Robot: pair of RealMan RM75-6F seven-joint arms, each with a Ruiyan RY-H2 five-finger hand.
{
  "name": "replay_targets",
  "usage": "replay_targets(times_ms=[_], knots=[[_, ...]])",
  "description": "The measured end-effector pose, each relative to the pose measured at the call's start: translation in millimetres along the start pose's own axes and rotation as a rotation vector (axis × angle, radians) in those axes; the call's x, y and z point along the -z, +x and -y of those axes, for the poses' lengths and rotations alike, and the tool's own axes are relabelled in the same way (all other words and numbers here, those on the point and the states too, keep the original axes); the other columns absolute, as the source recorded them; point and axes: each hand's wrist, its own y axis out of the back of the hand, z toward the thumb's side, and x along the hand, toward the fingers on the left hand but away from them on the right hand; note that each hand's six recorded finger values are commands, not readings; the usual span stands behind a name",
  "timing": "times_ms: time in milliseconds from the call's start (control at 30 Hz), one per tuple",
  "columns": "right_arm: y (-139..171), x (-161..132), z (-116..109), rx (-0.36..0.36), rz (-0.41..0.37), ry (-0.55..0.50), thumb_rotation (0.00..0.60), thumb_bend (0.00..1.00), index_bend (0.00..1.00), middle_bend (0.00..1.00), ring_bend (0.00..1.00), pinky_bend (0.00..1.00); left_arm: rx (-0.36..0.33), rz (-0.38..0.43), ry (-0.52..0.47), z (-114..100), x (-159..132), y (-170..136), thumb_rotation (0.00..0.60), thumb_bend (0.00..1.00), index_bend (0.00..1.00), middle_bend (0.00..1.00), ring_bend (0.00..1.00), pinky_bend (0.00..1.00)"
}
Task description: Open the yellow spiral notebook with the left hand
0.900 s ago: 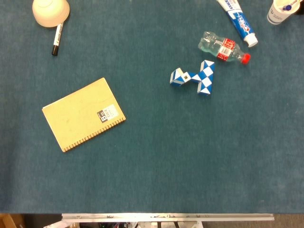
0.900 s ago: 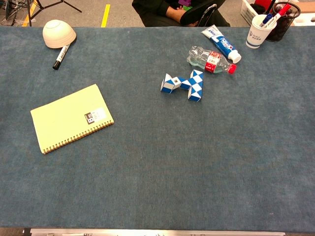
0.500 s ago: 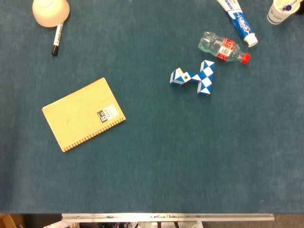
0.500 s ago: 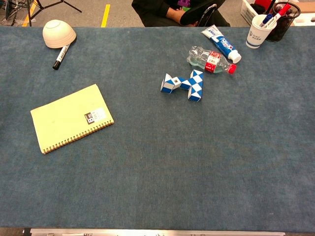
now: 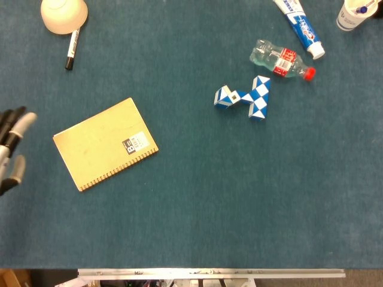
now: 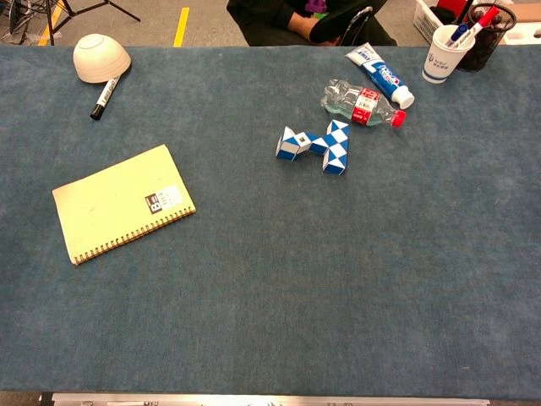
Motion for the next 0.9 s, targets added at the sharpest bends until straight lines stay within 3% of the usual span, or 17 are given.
replay_targets(times_ms=[167, 400, 500, 900], knots=[[-0.7, -1.1, -0.9, 0.002, -0.001, 0.001, 0.600, 0.35, 0.09, 0.10, 0.00, 0.00, 0.061, 0.103, 0.025, 3.3, -17.5, 10.7, 0.568, 0.46, 0.04, 0.00, 0.00, 0.00], [-1.4, -2.5, -1.2, 0.001, -0.001, 0.001, 0.600, 0.35, 0.09, 0.10, 0.00, 0.00, 0.108, 0.288, 0.077, 10.1, -54.8, 32.7, 0.147, 0.36, 0.14, 0.00, 0.00, 0.00], [-1.4, -2.2, -1.2, 0.001, 0.002, 0.000, 0.600, 0.35, 0.09, 0.10, 0.00, 0.00, 0.131, 0.345, 0.091, 16.2, -68.4, 38.4, 0.015, 0.36, 0.17, 0.00, 0.00, 0.00], [-2.1, -0.2, 1.1, -0.006, 0.009, -0.002, 0.600, 0.35, 0.09, 0.10, 0.00, 0.00, 0.258, 0.485, 0.174, 57.5, -115.1, 59.4, 0.000, 0.35, 0.24, 0.00, 0.00, 0.00]])
